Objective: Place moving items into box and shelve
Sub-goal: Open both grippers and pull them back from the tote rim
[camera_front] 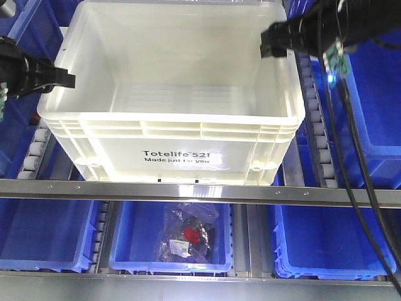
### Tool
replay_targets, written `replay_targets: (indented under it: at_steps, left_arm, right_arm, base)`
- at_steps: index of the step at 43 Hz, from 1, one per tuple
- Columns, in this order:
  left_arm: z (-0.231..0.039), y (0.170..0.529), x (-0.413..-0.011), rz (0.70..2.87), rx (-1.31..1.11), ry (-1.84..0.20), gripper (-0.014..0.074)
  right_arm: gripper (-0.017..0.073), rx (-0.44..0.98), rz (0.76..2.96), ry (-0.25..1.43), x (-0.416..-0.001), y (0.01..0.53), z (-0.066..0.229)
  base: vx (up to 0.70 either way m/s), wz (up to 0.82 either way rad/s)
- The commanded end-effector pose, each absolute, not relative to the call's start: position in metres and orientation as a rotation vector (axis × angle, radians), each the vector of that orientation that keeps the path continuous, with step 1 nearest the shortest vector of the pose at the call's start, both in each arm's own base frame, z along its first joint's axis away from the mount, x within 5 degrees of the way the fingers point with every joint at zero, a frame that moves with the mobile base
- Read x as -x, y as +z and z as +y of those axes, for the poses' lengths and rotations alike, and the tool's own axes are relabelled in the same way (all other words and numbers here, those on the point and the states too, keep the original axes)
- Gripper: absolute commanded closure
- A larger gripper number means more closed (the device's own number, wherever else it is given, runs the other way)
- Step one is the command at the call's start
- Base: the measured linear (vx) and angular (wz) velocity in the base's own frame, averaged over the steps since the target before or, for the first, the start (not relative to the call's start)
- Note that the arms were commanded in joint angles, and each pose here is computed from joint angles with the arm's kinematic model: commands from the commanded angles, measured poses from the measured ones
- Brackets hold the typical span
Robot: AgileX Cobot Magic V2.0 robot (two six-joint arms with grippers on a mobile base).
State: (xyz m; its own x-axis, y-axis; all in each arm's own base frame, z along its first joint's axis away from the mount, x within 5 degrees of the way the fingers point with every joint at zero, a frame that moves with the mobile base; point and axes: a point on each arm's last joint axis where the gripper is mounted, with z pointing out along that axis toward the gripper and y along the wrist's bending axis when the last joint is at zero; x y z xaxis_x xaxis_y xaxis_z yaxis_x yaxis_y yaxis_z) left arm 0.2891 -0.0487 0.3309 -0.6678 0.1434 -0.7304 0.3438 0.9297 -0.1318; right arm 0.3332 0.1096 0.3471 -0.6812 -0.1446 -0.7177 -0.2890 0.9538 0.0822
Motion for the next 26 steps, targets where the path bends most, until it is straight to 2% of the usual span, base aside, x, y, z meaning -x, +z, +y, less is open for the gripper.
replay_targets:
  at_steps: [1, 10, 11, 26]
  left_arm:
    - [-0.047, 0.361, -0.276, 2.134, -0.332, -0.299, 0.0106]
    - [-0.042, 0.367, -0.251, 2.041, -0.296, -0.260, 0.0106]
    - [-0.036, 0.357, -0.209, 1.966, -0.321, -0.193, 0.0106]
    - [-0.030, 0.329, -0.135, 1.878, -0.309, -0.182, 0.0106]
  right_arm:
    - [-0.0034, 0.311, 2.114, 0.257, -0.313, 0.367, 0.109]
    - [-0.0034, 0.298, 2.012, 0.288, -0.282, 0.367, 0.103]
    - [-0.0034, 0.316, 1.925, 0.266, -0.243, 0.362, 0.089]
    - [-0.0034, 0.285, 1.750, 0.275, -0.175, 0.349, 0.063]
  base:
    - [0.00, 0.00]
    - [0.00, 0.00]
    - [0.00, 0.00]
    - [0.00, 0.00]
